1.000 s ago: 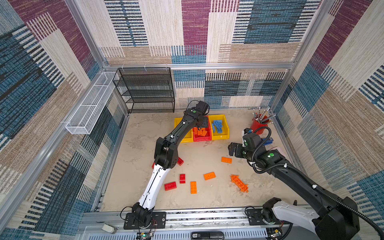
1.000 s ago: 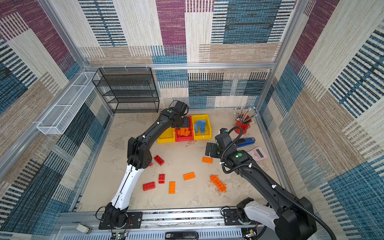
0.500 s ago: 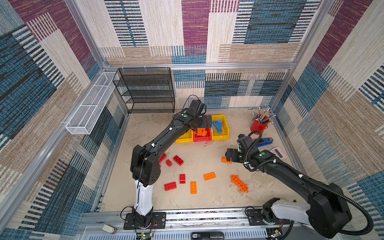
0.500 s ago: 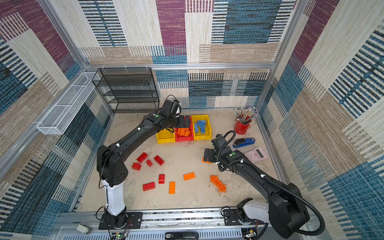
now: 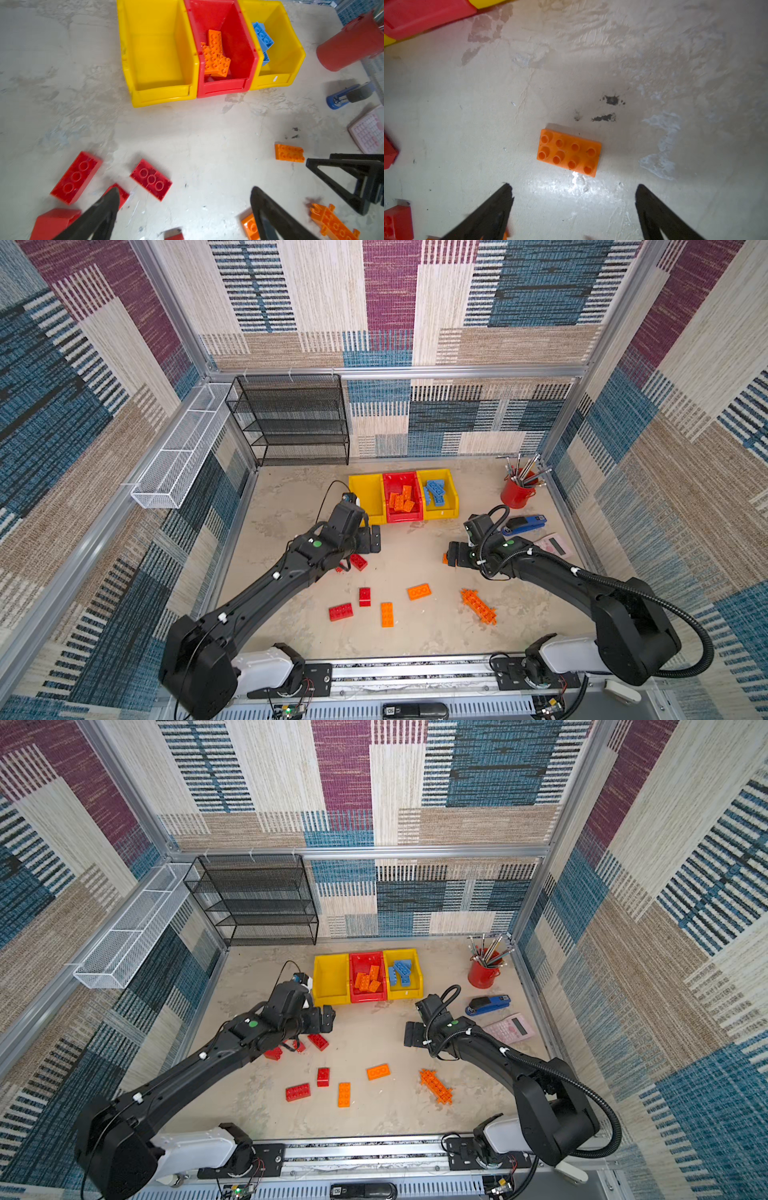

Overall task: Sort the legos into containers by color
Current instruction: 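Grasp an orange 2x4 brick with the right gripper while the left arm draws back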

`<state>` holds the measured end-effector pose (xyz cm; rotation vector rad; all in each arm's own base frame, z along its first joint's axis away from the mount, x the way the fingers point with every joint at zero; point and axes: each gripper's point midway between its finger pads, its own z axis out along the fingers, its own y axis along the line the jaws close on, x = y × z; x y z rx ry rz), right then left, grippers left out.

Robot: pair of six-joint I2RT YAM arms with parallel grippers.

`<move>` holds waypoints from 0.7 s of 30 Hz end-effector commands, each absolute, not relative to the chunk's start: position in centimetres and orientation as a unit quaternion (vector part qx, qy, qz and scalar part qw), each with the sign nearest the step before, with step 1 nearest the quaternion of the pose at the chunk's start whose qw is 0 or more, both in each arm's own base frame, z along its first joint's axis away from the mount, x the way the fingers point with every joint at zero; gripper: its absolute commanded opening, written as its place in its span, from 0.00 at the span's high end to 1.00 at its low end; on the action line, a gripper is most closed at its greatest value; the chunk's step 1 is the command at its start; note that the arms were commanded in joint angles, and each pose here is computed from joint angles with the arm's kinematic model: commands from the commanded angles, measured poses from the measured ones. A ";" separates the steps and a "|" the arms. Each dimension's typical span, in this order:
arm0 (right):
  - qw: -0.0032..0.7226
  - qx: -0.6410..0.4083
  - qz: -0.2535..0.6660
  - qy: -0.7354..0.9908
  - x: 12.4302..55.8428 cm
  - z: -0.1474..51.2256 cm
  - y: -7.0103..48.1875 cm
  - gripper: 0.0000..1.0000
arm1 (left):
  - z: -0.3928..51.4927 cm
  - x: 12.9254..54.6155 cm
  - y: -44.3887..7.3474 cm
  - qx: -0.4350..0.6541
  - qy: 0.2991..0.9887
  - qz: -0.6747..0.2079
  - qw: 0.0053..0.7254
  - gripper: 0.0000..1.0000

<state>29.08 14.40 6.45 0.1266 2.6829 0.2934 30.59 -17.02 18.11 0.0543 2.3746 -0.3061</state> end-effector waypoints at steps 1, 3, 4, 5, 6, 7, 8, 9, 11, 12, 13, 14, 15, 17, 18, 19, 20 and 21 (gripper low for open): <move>0.213 0.060 0.112 0.969 29.6 6.0 14.9 0.06 | 18.4 30.2 -16.2 -0.006 0.913 -0.130 0.387 0.01; 0.207 0.063 0.115 0.970 29.7 5.7 15.3 0.06 | 18.1 29.7 -16.3 -0.007 0.911 -0.142 0.386 0.01; 0.205 0.064 0.115 0.970 29.7 5.5 15.6 0.06 | 17.9 29.5 -16.3 -0.006 0.912 -0.146 0.383 0.01; 0.204 0.064 0.113 0.970 29.8 5.4 15.8 0.07 | 17.8 29.4 -16.3 -0.006 0.913 -0.147 0.382 0.01; 0.199 0.064 0.112 0.971 29.8 5.1 16.0 0.07 | 17.5 29.2 -16.2 -0.005 0.914 -0.146 0.378 0.01; 0.196 0.064 0.111 0.972 29.9 4.9 16.2 0.07 | 17.3 29.1 -16.2 -0.004 0.915 -0.144 0.376 0.01; 0.193 0.062 0.107 0.973 30.0 4.7 16.4 0.08 | 17.1 29.0 -16.1 -0.002 0.916 -0.141 0.374 0.01; 0.188 0.061 0.101 0.975 30.1 4.4 16.5 0.08 | 16.9 28.9 -16.0 -0.002 0.917 -0.138 0.374 0.01; 0.183 0.058 0.093 0.977 30.3 4.1 16.8 0.10 | 16.5 28.7 -15.8 -0.002 0.918 -0.137 0.372 0.01; 0.180 0.056 0.088 0.978 30.4 3.9 16.9 0.11 | 16.4 28.6 -15.8 -0.003 0.918 -0.138 0.372 0.01; 0.177 0.057 0.083 0.979 30.5 3.7 17.0 0.12 | 16.3 28.5 -15.8 -0.004 0.918 -0.141 0.372 0.01; 0.174 0.056 0.078 0.980 30.6 3.5 17.0 0.12 | 16.3 28.5 -15.8 -0.004 0.917 -0.143 0.372 0.01; 0.171 0.059 0.068 0.981 30.6 3.2 16.8 0.13 | 16.3 28.4 -15.9 -0.003 0.916 -0.146 0.373 0.01; 0.166 0.058 0.056 0.983 30.7 2.8 16.6 0.16 | 16.2 28.3 -15.8 -0.004 0.916 -0.148 0.373 0.01; 0.161 0.058 0.050 0.984 30.7 2.5 16.6 0.18 | 16.2 28.3 -15.9 -0.003 0.916 -0.149 0.373 0.01; 0.156 0.059 0.045 0.985 30.7 2.3 16.5 0.19 | 16.2 28.2 -15.8 -0.003 0.916 -0.149 0.373 0.01; 0.152 0.058 0.041 0.986 30.6 2.0 16.5 0.19 | 16.2 28.2 -15.8 -0.003 0.916 -0.150 0.373 0.01; 0.148 0.058 0.037 0.987 30.4 1.7 16.4 0.20 | 16.2 28.2 -15.8 -0.003 0.916 -0.150 0.373 0.01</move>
